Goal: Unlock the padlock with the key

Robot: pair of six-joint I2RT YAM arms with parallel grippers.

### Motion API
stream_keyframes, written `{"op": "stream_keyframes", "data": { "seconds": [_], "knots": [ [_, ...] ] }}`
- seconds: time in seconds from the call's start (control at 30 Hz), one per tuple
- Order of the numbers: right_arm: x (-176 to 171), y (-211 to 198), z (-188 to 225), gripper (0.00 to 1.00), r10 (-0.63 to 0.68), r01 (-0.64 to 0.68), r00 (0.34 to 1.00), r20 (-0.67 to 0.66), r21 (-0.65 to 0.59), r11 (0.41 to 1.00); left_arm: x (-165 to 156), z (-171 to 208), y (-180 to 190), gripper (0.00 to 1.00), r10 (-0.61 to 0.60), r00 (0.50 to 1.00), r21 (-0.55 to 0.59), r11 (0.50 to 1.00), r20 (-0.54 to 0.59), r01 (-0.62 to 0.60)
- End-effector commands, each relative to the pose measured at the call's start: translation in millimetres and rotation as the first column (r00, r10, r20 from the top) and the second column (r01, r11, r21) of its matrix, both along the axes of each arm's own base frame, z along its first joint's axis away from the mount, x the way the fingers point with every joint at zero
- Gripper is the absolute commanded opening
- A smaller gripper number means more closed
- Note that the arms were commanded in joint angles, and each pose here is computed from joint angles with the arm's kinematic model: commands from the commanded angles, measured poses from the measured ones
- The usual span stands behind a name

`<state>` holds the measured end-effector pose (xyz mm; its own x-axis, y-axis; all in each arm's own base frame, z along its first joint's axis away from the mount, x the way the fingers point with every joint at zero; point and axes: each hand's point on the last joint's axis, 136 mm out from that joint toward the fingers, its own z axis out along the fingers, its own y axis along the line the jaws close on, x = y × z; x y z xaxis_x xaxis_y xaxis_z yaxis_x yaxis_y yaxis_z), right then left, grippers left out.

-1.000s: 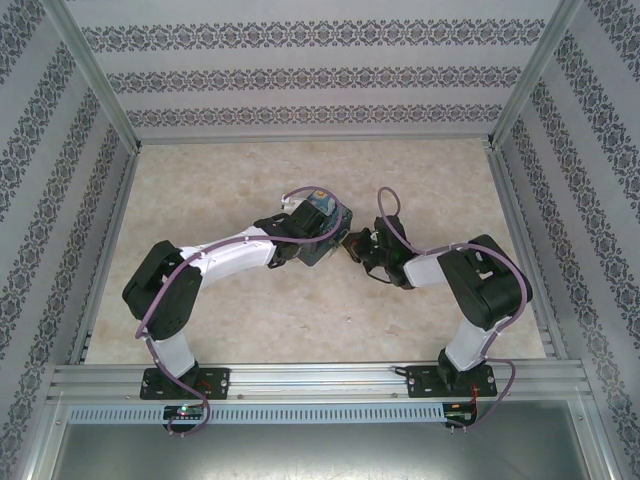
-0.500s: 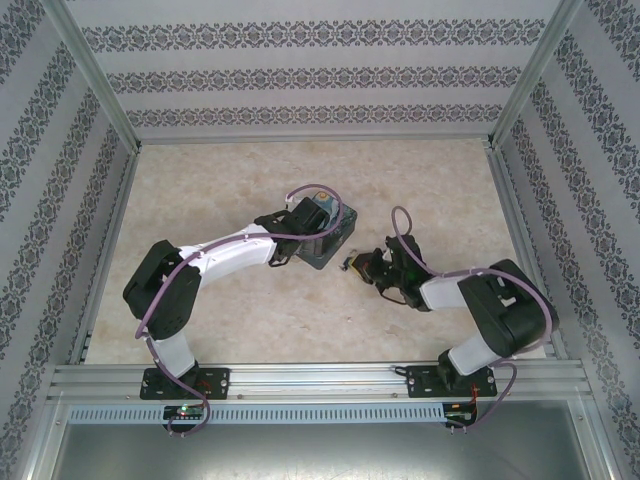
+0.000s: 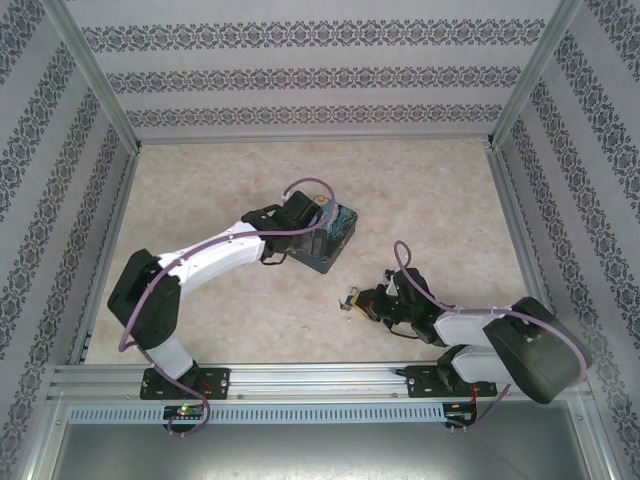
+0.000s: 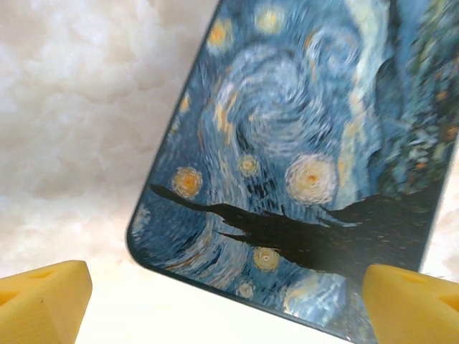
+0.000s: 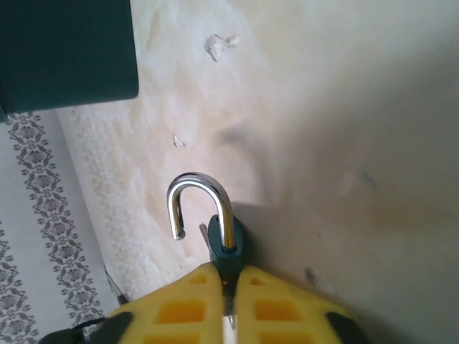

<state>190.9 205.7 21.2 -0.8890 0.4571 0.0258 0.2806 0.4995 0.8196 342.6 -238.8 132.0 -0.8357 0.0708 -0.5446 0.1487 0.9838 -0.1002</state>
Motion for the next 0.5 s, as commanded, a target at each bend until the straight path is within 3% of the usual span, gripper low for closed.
{"op": "stream_keyframes", "data": {
  "seconds": [0.0, 0.13, 0.23, 0.47],
  "knots": [
    [-21, -23, -23, 0.32, -0.017, 0.009, 0.996, -0.082, -0.102, 0.995, -4, 36, 15, 0.98, 0.023, 0.999, -0.042, 0.999, 0.046, -0.021],
    [-17, -39, 2, 0.64, -0.053, 0.048, 0.998, -0.035, -0.139, 0.989, -7, 66, 38, 0.99, 0.062, 0.993, -0.078, 0.995, 0.102, -0.054],
    [-7, -59, 39, 0.97, -0.106, 0.115, 0.992, 0.062, -0.174, 0.978, -8, 87, 65, 1.0, 0.118, 0.982, -0.093, 0.99, 0.148, -0.105],
    [38, -123, 133, 0.98, -0.216, 0.311, 0.93, 0.299, -0.319, 0.895, -5, 108, 151, 1.0, 0.304, 0.896, -0.082, 0.952, 0.325, -0.294]
  ]
}}
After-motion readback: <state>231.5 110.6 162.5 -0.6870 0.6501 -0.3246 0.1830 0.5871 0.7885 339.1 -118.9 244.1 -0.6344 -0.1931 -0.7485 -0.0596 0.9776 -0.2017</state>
